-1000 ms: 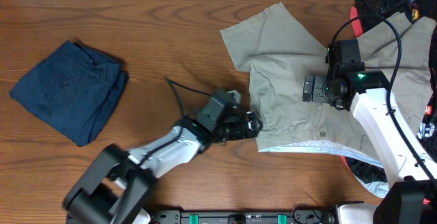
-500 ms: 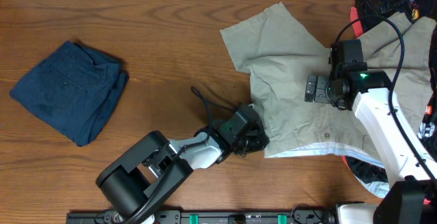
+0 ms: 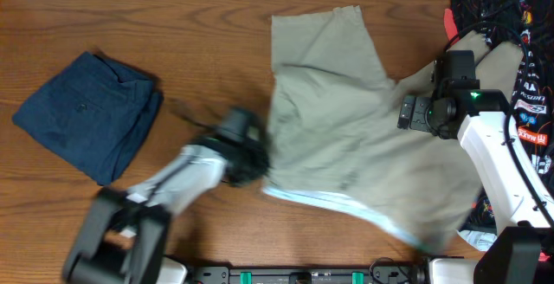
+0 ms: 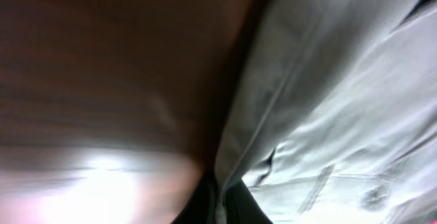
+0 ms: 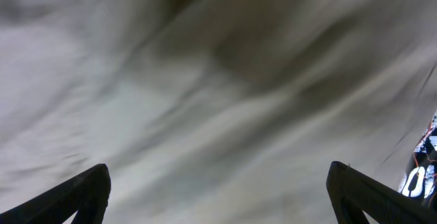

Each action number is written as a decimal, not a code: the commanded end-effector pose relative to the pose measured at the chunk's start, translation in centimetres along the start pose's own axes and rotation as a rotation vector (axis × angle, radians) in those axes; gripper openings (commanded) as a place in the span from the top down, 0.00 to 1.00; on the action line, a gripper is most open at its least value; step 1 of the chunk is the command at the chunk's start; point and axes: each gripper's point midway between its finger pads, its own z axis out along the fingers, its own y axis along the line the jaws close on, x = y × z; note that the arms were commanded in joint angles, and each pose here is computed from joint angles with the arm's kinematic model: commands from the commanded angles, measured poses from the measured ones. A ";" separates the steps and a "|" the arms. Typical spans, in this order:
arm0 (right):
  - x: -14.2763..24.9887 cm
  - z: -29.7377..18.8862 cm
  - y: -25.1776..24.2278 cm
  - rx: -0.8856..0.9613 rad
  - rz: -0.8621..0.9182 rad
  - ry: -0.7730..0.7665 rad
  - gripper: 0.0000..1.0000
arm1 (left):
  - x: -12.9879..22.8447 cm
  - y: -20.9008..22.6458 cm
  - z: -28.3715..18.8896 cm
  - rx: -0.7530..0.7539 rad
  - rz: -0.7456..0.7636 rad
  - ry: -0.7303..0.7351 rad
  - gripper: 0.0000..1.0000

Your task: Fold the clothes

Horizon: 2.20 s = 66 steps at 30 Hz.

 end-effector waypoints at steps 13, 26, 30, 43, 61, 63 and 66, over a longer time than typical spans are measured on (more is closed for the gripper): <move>-0.7 -0.6 4.1 -0.232 -0.096 -0.017 0.01 | -11.6 7.3 -16.7 0.161 -0.285 -0.516 0.17; -5.6 -0.2 14.8 -0.545 -0.298 -0.259 0.01 | -1.1 9.6 -9.5 -0.043 -0.291 -0.095 0.02; -6.2 2.0 18.8 -0.600 -0.356 -0.310 0.01 | 0.1 9.9 -7.9 -0.053 -0.266 -0.064 0.02; -6.2 8.3 26.7 -0.711 -0.380 -0.431 0.01 | 1.1 10.1 -5.3 -0.043 -0.227 -0.067 0.02; -8.8 10.5 28.3 -0.720 -0.281 -0.471 0.67 | -1.0 9.2 -5.5 0.001 -0.194 -0.148 0.02; -8.9 10.7 28.0 -0.710 -0.275 -0.469 0.82 | -1.2 9.1 -5.5 0.004 -0.192 -0.153 0.02; -9.2 11.0 27.4 -0.699 -0.264 -0.464 0.99 | -1.3 9.0 -5.5 0.008 -0.188 -0.159 0.02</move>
